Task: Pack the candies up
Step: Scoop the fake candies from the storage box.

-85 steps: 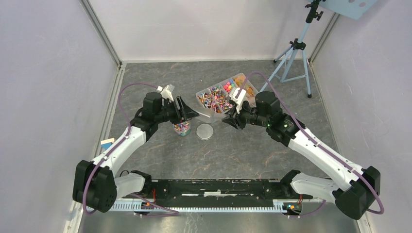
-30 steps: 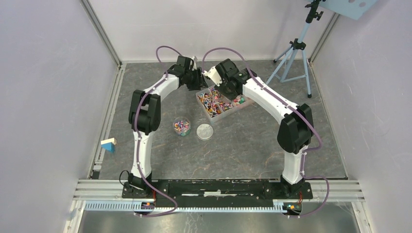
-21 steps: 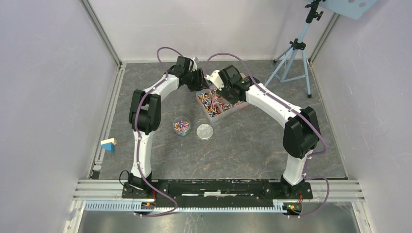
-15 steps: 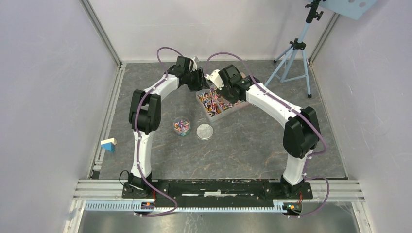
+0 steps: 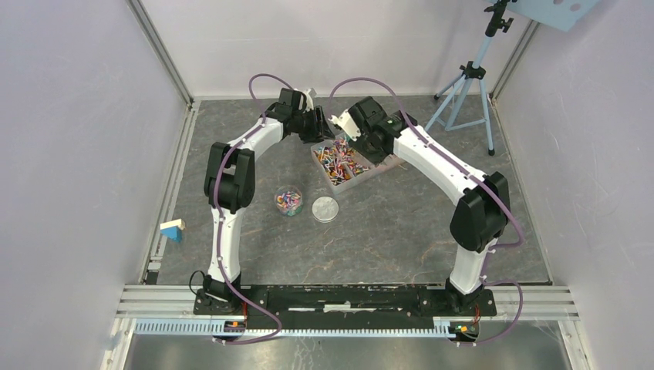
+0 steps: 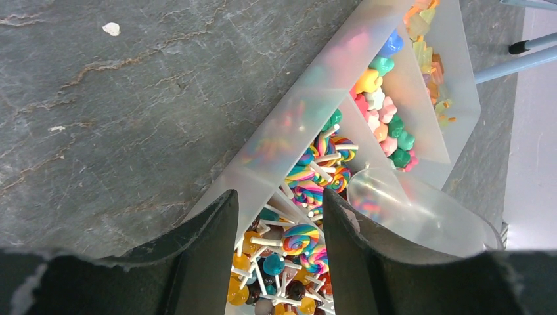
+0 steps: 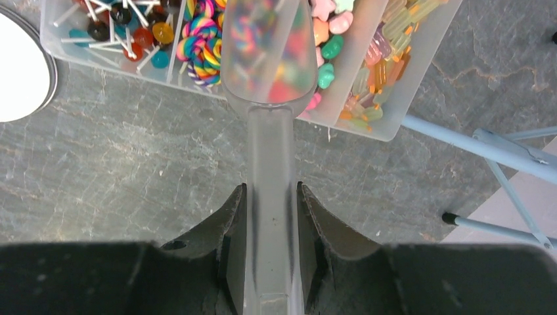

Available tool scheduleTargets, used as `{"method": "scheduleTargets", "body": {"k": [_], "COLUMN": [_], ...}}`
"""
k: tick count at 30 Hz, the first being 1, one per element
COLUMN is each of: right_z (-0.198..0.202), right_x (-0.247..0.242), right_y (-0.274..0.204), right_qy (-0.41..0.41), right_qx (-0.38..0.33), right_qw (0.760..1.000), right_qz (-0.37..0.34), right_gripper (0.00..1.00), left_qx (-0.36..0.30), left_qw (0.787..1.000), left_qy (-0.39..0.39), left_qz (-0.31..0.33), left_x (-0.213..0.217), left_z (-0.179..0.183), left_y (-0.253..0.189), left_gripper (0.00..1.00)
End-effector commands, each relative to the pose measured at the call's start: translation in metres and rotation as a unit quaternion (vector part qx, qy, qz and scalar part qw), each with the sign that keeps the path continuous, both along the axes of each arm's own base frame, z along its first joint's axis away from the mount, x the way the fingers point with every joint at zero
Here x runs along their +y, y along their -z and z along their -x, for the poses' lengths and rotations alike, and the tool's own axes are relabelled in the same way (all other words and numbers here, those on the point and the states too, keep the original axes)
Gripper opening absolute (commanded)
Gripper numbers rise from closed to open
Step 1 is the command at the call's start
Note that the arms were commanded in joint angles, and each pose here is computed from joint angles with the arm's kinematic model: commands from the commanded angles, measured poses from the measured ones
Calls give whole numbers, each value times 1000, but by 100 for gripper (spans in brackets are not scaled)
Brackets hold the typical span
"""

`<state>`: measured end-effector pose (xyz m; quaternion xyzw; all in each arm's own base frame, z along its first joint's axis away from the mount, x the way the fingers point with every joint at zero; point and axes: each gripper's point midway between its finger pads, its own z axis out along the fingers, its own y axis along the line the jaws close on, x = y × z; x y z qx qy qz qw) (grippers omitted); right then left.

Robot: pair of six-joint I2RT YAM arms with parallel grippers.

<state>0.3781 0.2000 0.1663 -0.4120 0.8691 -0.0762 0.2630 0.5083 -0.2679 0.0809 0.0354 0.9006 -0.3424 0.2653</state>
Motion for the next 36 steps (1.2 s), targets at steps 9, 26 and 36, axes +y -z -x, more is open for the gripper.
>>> {"method": "scheduleTargets", "body": {"k": [9,26,36], "right_z": [-6,-34,-41], "right_x": [8,33,33], "right_y": [-33,25,33], "right_qy": [4,-9,-8], "right_qx": [-12,-33,-81], "right_qw": [999,999,995], "right_qz": [36,-2,-60], "right_gripper": [0,0,0], "left_qx": [9,34,33], "left_qw": [998,995,993], "left_qy": [12,14,18], "left_qz": [63,94,110], "left_x": [-19,-25,-28], "left_z": [2,12,15], "left_y": [-14,-1,-6], "left_gripper": [57,56,56]}}
